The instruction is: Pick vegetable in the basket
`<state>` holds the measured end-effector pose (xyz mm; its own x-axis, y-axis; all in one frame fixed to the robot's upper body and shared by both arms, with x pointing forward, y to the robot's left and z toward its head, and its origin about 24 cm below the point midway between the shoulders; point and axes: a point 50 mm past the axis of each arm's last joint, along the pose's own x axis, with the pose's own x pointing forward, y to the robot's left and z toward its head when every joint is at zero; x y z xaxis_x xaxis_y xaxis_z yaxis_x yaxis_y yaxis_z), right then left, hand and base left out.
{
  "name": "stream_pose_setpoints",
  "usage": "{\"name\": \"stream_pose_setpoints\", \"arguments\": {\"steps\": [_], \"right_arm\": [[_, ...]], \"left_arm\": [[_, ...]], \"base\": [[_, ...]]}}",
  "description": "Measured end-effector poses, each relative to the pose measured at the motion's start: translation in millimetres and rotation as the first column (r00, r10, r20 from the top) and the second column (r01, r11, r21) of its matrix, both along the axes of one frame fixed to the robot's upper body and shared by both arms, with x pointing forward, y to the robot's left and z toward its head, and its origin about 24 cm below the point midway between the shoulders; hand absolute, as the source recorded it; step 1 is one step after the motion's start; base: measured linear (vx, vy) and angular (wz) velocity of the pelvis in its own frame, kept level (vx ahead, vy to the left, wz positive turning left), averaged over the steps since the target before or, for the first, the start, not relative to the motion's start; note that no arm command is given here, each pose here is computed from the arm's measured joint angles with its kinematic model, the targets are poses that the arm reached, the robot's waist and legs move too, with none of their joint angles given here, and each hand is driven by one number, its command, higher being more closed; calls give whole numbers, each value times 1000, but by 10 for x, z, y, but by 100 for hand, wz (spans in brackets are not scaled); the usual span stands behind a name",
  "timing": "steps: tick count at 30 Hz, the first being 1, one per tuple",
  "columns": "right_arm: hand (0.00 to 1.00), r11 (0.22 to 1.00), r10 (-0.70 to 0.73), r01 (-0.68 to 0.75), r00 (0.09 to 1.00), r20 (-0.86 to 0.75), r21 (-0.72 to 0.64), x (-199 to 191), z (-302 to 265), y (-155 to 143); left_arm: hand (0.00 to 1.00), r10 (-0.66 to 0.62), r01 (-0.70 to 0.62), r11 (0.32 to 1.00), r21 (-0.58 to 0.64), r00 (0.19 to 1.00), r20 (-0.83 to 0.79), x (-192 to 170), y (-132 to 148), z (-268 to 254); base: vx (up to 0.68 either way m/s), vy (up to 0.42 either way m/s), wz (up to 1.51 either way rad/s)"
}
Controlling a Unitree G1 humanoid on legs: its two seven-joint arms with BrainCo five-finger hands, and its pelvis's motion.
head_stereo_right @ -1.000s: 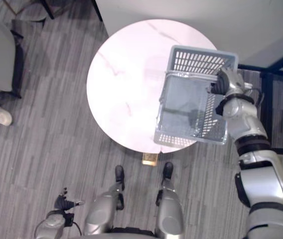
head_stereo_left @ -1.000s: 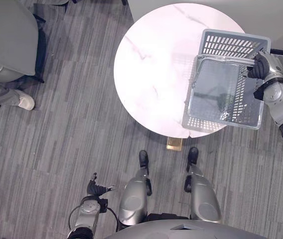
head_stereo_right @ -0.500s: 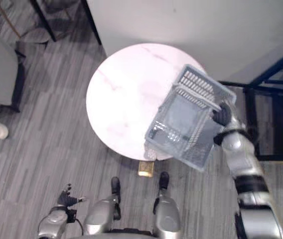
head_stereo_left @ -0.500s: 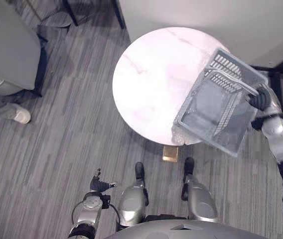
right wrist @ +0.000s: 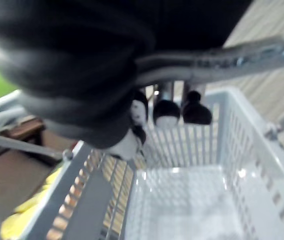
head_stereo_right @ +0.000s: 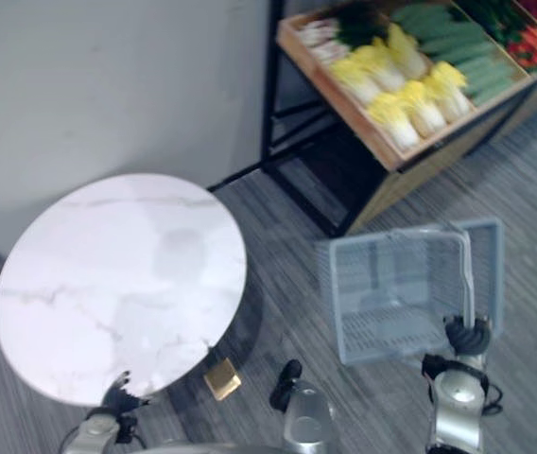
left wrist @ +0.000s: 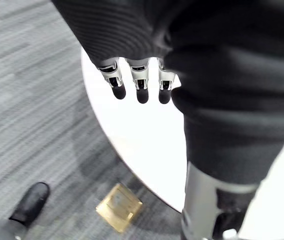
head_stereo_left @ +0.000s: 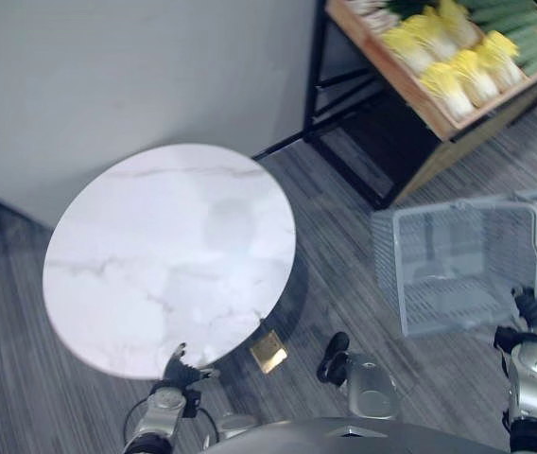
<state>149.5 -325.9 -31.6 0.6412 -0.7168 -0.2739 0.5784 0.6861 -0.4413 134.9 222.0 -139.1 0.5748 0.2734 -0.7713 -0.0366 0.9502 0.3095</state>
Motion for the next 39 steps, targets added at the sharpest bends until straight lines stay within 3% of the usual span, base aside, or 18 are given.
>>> {"name": "stream_pose_setpoints", "arguments": {"steps": [5,9,16,20,28,36,39], "right_arm": [[100,983,-76,81,997,-35,164,-250,-293,267],[100,967,-25,59,990,-137,248,-399,-533,468],[100,951,6,76,964,-266,299,-501,-762,478],[100,955,122,-22,938,-325,296,-449,-846,610],[100,933,166,6,879,-447,359,-625,-1074,766],[100,894,34,182,884,-467,410,-729,-1146,643],[100,881,8,213,886,-464,422,-733,-1150,607]], "left_arm": [[0,5,-8,999,-44,998,-60,-100,-152,-96],[0,151,-155,986,-57,986,-77,-256,-57,-128],[0,213,-208,969,-135,977,23,-87,-221,-63],[0,203,-197,971,-132,978,35,-71,-196,-49],[0,104,-102,993,-61,994,27,-37,-51,-15],[0,208,-208,978,-9,977,-54,-236,151,-84],[0,223,-227,973,-49,972,-75,-254,-20,-139]], "base": [[192,-118,-162],[203,58,-192],[216,175,-145],[285,270,-113],[389,144,3],[548,-264,42],[582,-418,11]]}}
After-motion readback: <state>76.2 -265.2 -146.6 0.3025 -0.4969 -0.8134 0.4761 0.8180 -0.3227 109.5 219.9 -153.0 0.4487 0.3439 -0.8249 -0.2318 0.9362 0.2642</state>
